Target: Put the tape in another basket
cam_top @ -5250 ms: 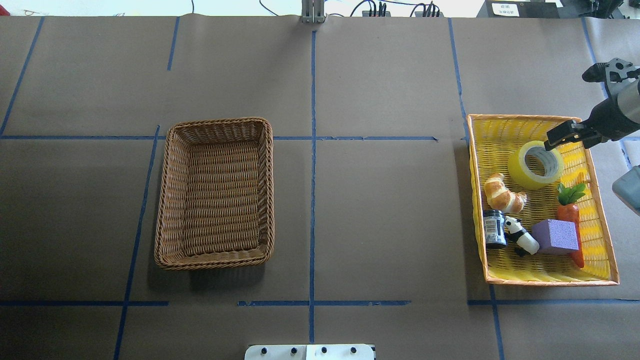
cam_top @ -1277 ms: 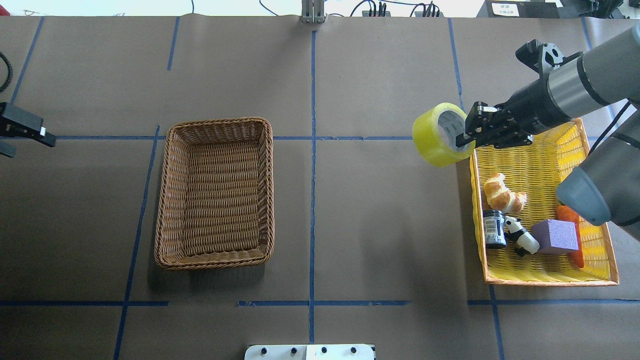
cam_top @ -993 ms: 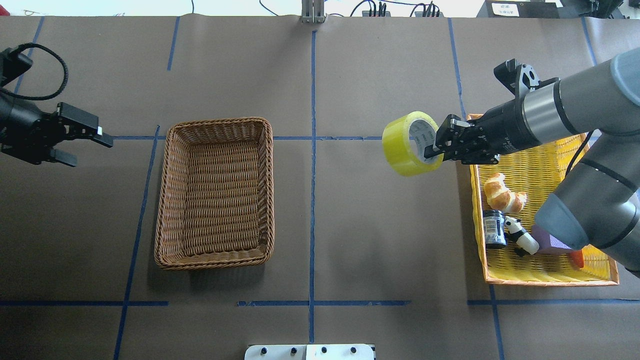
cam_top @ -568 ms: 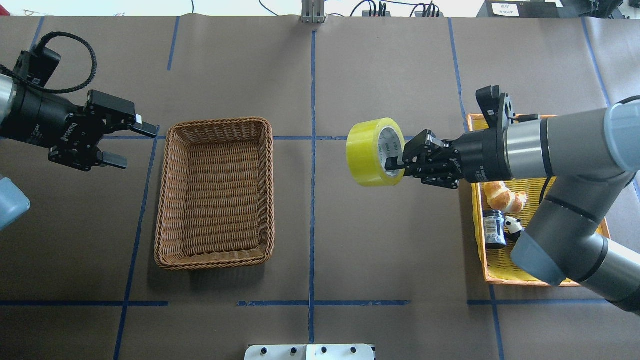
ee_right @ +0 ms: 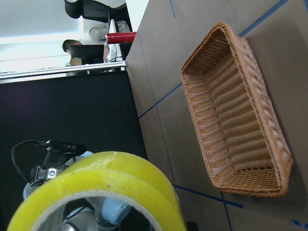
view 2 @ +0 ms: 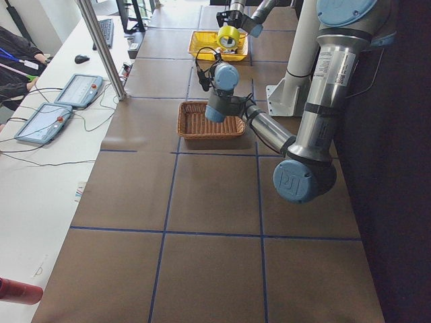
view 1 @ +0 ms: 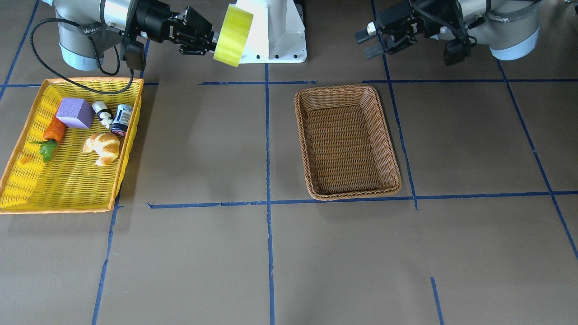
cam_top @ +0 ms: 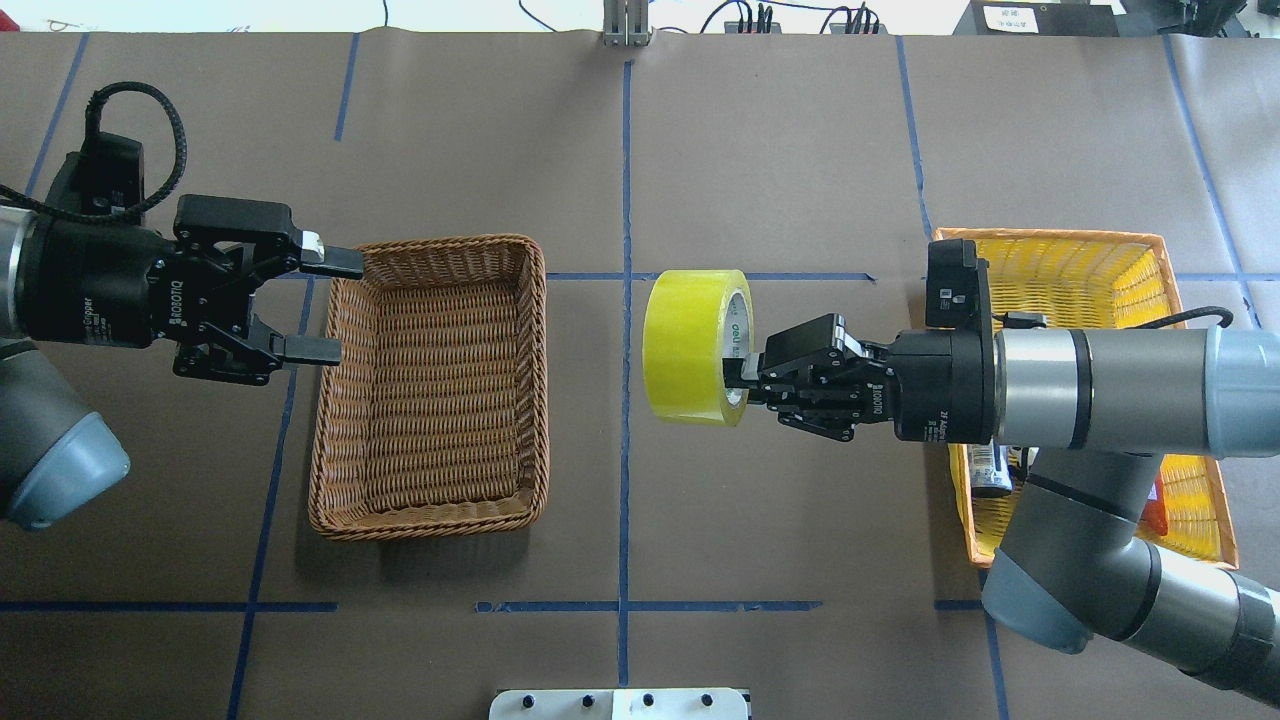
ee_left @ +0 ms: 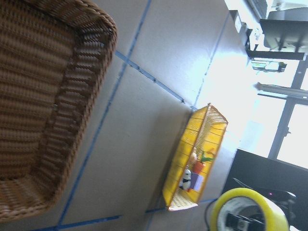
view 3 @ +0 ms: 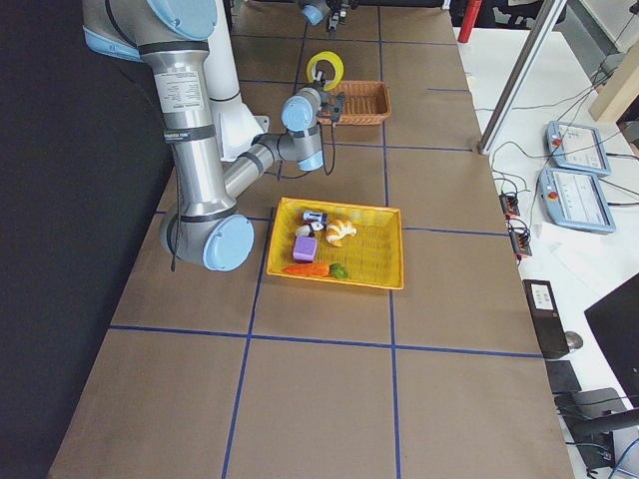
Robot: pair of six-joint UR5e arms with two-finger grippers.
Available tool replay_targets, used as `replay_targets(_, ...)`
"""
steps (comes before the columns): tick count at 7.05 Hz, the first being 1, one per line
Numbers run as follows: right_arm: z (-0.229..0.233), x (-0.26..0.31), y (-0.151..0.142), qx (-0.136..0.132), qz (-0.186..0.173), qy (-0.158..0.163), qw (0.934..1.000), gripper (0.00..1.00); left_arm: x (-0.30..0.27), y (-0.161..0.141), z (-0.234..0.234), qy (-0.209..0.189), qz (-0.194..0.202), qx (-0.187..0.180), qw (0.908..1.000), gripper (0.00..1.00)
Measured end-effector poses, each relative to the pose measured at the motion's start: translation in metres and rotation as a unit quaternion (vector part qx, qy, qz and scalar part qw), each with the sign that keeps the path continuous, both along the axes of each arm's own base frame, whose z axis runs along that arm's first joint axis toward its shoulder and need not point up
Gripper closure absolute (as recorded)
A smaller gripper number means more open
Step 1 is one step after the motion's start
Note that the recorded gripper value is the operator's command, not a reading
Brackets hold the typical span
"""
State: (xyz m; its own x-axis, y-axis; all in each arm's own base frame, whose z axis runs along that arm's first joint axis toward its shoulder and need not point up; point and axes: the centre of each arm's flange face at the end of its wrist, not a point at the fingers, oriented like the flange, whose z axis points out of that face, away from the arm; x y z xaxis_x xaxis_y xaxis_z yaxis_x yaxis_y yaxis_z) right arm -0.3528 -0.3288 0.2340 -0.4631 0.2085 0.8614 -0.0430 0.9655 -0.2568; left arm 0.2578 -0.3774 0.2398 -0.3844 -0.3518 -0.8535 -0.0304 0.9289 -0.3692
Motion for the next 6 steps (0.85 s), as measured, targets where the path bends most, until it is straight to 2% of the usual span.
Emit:
replay_targets(1,-0.013,-0.003,0.007,0.009,-0.006,-0.025,0.9996,0.98,0.010,0.014,-0.016,0.067,0.004,-0.014,0.9976,0.00)
replay_targets(2,-0.028,-0.011,0.015,0.017,-0.017,-0.044,0.9988,0.98,0.021,0.028,-0.031,0.115,0.015,-0.022,0.9930,0.00)
replay_targets(4,-0.047,-0.029,0.034,0.025,-0.043,-0.063,0.9968,0.98,0.033,0.041,-0.051,0.151,0.032,-0.020,0.9878,0.00)
replay_targets(6,-0.054,-0.044,0.052,0.025,-0.065,-0.069,0.9952,0.98,0.038,0.046,-0.060,0.162,0.041,-0.016,0.9859,0.00)
